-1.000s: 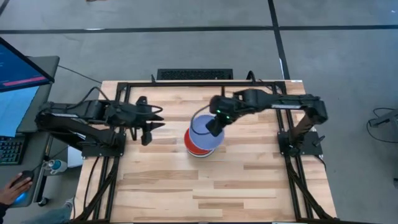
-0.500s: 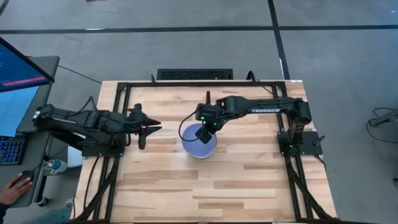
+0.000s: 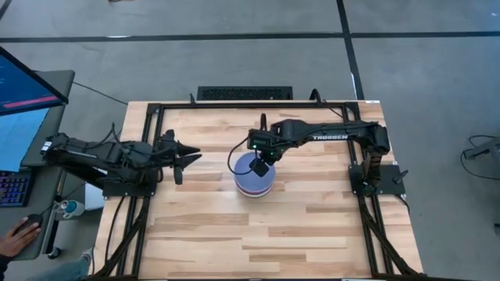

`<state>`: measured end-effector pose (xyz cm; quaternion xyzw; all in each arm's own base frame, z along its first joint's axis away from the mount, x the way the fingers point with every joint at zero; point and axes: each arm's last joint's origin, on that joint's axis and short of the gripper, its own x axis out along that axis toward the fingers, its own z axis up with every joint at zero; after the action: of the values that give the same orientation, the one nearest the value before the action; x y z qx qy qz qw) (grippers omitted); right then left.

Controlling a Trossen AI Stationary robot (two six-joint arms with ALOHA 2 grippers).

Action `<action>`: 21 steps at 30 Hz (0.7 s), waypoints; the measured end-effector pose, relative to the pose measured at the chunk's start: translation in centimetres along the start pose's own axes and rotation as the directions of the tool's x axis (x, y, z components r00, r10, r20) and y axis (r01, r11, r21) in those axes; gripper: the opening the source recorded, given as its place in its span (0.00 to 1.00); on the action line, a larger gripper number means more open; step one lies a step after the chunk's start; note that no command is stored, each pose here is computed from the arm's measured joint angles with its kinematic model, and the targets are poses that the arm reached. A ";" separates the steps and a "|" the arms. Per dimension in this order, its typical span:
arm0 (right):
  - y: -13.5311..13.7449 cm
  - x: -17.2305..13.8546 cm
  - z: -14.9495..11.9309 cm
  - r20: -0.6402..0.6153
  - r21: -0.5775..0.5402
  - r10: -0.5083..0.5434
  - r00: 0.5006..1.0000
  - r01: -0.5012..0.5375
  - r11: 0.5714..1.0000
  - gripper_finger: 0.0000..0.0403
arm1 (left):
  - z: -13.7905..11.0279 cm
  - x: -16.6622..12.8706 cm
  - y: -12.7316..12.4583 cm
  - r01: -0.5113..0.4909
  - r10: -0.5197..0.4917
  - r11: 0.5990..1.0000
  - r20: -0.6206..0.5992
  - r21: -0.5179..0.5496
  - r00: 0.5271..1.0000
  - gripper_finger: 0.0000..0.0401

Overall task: Nest bowls inside each other
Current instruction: Stack the violet bowl on top of the orange bowl

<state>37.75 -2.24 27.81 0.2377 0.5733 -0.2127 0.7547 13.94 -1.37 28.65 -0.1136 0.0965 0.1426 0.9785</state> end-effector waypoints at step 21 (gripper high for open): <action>1.1 -2.4 -1.2 0.089 -0.057 -0.007 0.996 0.012 0.998 0.14 | 1.6 -0.3 -0.5 0.040 -0.053 0.996 0.151 0.084 0.987 0.22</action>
<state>36.85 -0.50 30.01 0.2036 0.5462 -0.2102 0.7849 14.05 -1.47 30.32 -0.0651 0.0241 0.1240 0.9899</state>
